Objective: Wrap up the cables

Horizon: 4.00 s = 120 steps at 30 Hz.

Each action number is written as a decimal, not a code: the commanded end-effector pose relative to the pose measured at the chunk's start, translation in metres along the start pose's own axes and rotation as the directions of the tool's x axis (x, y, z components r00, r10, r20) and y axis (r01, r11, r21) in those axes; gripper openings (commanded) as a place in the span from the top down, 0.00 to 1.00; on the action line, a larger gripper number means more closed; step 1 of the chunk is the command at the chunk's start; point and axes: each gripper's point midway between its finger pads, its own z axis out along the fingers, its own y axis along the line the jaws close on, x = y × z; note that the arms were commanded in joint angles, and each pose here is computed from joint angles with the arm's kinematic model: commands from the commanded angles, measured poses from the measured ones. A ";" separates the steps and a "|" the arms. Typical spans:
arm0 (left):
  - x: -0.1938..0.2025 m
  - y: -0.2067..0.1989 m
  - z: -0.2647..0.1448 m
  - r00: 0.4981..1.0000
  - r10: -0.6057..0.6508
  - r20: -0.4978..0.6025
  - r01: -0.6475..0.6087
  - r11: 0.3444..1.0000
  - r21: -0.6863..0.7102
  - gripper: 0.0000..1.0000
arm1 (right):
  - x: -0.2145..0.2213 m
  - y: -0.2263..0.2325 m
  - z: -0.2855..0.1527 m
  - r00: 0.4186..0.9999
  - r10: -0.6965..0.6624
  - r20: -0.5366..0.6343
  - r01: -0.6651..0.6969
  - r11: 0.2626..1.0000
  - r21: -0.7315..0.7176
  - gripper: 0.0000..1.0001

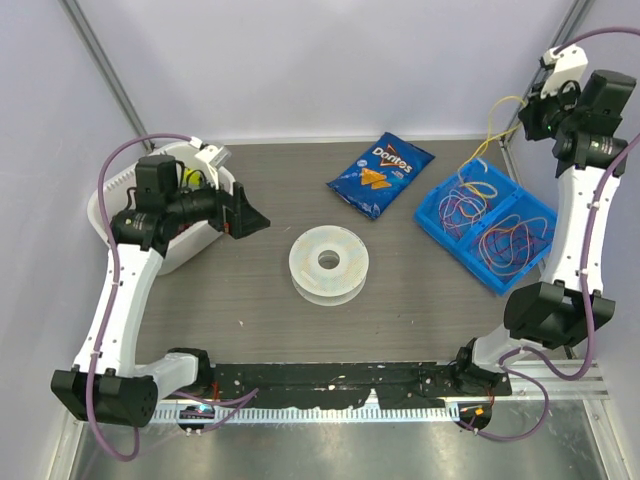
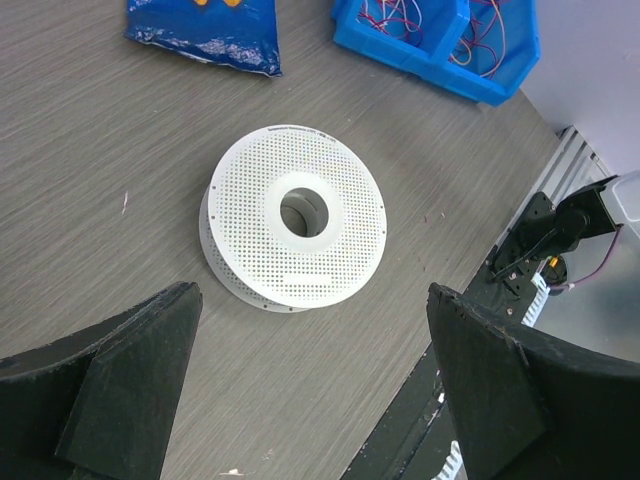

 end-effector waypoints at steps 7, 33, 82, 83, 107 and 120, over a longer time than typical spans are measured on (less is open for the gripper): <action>-0.017 -0.012 -0.008 0.996 0.053 0.068 -0.053 0.999 0.009 0.00 | -0.149 -0.020 -0.075 0.920 0.004 0.392 -0.059 0.990 0.129 0.99; -0.036 -0.018 0.009 0.993 0.012 0.118 -0.023 0.995 0.097 0.01 | -0.350 0.077 -0.239 0.353 0.359 0.864 0.017 0.921 -0.389 0.99; -0.061 -0.062 0.031 0.969 0.084 0.232 -0.141 0.960 0.243 0.00 | -0.370 0.187 -0.278 0.168 0.345 0.924 0.173 0.912 -0.372 0.99; -0.060 -0.065 0.039 0.970 0.097 0.223 -0.153 0.955 0.252 0.01 | -0.367 0.183 -0.287 0.159 0.329 0.931 0.161 0.922 -0.353 0.99; -0.048 -0.120 0.295 0.970 -0.004 0.244 -0.106 0.896 0.432 0.07 | -0.350 0.162 -0.257 0.248 0.140 0.959 0.083 0.983 -0.165 0.99; -0.068 -0.132 0.375 0.935 -0.056 0.351 -0.104 0.902 0.419 0.43 | -0.351 0.158 -0.248 0.254 0.125 0.959 0.058 0.988 -0.144 0.99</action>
